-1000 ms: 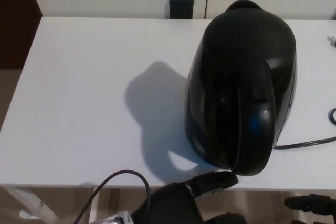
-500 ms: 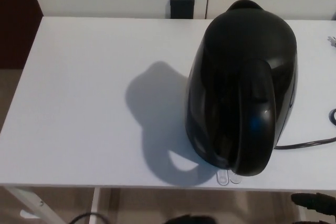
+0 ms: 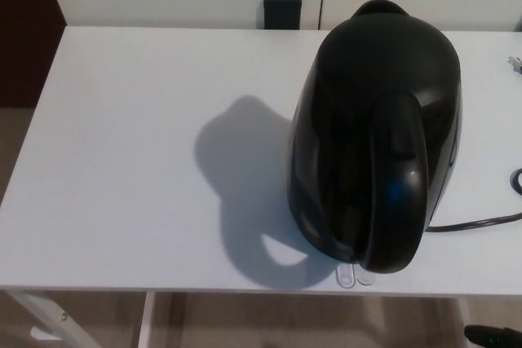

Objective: The robot walk towards a table in front and click the button on the base of the boilling pot using its left middle finger

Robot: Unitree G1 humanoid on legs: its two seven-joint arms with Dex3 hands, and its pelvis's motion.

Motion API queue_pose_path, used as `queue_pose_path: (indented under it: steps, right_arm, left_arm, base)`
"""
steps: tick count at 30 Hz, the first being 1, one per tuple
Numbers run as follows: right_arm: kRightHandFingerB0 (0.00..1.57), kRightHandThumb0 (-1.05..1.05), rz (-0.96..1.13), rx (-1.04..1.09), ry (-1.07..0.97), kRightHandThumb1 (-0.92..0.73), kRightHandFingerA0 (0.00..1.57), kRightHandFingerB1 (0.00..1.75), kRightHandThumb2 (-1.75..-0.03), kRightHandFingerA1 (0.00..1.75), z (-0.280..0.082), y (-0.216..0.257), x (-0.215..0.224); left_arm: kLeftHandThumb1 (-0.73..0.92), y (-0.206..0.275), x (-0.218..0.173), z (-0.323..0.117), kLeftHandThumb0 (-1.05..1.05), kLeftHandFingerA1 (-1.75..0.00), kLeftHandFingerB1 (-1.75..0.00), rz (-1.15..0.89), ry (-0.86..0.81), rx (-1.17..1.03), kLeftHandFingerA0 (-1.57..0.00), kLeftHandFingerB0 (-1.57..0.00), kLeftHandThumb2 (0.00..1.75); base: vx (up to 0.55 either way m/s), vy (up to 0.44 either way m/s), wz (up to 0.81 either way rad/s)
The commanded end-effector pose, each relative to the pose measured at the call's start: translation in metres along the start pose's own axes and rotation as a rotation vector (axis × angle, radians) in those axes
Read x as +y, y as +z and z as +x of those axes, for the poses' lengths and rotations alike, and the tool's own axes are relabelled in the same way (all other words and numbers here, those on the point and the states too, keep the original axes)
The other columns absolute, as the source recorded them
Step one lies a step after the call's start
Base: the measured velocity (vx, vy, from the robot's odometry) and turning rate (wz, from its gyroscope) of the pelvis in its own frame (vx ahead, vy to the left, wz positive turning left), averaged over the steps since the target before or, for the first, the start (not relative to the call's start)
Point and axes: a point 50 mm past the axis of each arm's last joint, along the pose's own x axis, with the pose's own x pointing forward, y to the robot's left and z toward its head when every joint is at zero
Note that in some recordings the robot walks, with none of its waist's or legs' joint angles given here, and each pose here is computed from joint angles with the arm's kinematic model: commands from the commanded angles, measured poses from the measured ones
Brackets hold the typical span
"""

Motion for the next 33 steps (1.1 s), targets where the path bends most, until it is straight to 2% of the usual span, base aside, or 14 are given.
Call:
queue_pose_path:
  steps: [1, 3, 4, 13, 33]
  right_arm:
    - [0.35, -0.15, 0.054, 0.078, -0.004, -0.5, 0.42, 0.38, -0.54, 0.43, -0.017, -0.035, -0.005]
    - [0.36, -0.15, 0.052, 0.074, -0.001, -0.5, 0.44, 0.38, -0.54, 0.45, -0.016, -0.035, -0.004]
    - [0.36, -0.15, 0.053, 0.068, -0.005, -0.5, 0.44, 0.38, -0.54, 0.45, -0.016, -0.034, -0.004]
    - [0.36, -0.16, 0.068, 0.061, -0.029, -0.47, 0.4, 0.38, -0.53, 0.42, -0.015, -0.029, -0.011]
    - [0.37, -0.15, 0.048, 0.052, -0.051, -0.49, 0.45, 0.38, -0.54, 0.43, -0.01, -0.019, -0.011]
  left_arm:
    - [0.59, -0.039, -0.035, -0.024, -0.58, -0.35, -0.31, -0.745, 0.218, 0.478, -0.46, -0.28, 0.58]
    - [0.55, -0.049, -0.038, -0.029, -0.52, -0.35, -0.29, -0.835, 0.248, 0.566, -0.43, -0.24, 0.57]
    - [0.47, -0.055, -0.037, -0.029, -0.57, -0.44, -0.38, -0.869, 0.259, 0.594, -0.35, -0.17, 0.73]
    - [0.42, -0.087, -0.029, -0.037, -0.49, -0.45, -0.38, -1.061, 0.353, 0.748, -0.33, -0.17, 0.69]
    - [0.41, -0.097, -0.018, -0.039, -0.51, -0.46, -0.38, -1.069, 0.363, 0.716, -0.34, -0.16, 0.69]
  base:
    - [0.0, 0.0, 0.0]
    - [0.0, 0.0, 0.0]
    - [0.0, 0.0, 0.0]
    - [0.0, 0.0, 0.0]
    - [0.0, 0.0, 0.0]
